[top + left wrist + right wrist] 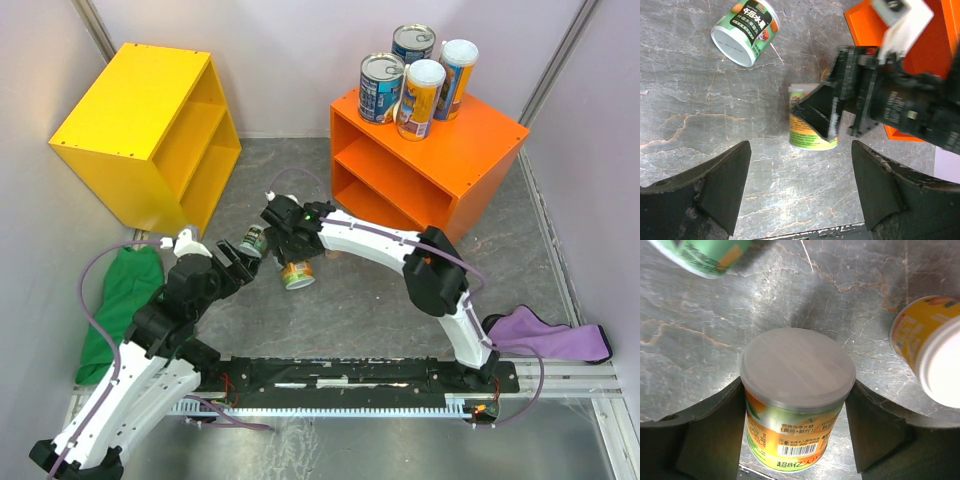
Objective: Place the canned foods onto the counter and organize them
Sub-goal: Adjust the canned food at the center of the board.
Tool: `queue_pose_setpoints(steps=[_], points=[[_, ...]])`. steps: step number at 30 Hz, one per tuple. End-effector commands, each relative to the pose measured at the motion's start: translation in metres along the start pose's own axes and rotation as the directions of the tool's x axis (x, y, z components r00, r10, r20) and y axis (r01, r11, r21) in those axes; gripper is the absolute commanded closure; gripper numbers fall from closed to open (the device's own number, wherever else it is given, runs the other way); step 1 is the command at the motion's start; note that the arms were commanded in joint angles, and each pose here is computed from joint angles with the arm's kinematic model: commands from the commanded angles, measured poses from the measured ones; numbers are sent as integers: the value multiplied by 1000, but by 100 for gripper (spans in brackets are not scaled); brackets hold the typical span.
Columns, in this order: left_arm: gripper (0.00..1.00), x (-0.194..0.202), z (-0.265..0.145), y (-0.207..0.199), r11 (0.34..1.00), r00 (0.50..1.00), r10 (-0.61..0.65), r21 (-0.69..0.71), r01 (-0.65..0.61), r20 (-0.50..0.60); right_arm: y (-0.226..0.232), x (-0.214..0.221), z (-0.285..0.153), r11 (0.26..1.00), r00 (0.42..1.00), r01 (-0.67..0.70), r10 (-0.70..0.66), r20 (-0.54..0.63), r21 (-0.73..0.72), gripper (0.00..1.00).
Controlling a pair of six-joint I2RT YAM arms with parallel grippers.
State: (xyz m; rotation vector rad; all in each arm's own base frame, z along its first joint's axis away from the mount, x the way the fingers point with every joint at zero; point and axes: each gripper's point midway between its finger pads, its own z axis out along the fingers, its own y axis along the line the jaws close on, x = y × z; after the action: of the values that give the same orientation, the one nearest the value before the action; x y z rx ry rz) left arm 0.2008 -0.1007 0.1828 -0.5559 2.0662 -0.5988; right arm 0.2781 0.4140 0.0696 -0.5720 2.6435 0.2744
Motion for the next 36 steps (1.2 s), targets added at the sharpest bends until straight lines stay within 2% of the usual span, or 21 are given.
queue_pose_setpoints(steps=[1, 13, 19, 29, 36], points=[[13, -18, 0, -15, 999, 998, -20, 34, 18, 57, 21, -72, -79, 991, 950, 19, 25, 311, -135, 54], [13, -20, 7, -22, 999, 999, -12, 31, 10, 48, 29, -82, -102, 968, 861, 126, 2, 509, -216, 52], [13, -18, 6, -24, 999, 999, -22, 25, 21, 25, 32, -89, -109, 961, 791, 180, -15, 612, -209, 51], [13, -13, -4, -26, 998, 998, -64, 18, 65, -22, 40, -99, -113, 958, 669, 256, -79, 739, -129, 50], [13, -10, -8, -26, 997, 997, -72, 19, 73, -39, 38, -90, -93, 960, 616, 273, -121, 778, -68, 49]])
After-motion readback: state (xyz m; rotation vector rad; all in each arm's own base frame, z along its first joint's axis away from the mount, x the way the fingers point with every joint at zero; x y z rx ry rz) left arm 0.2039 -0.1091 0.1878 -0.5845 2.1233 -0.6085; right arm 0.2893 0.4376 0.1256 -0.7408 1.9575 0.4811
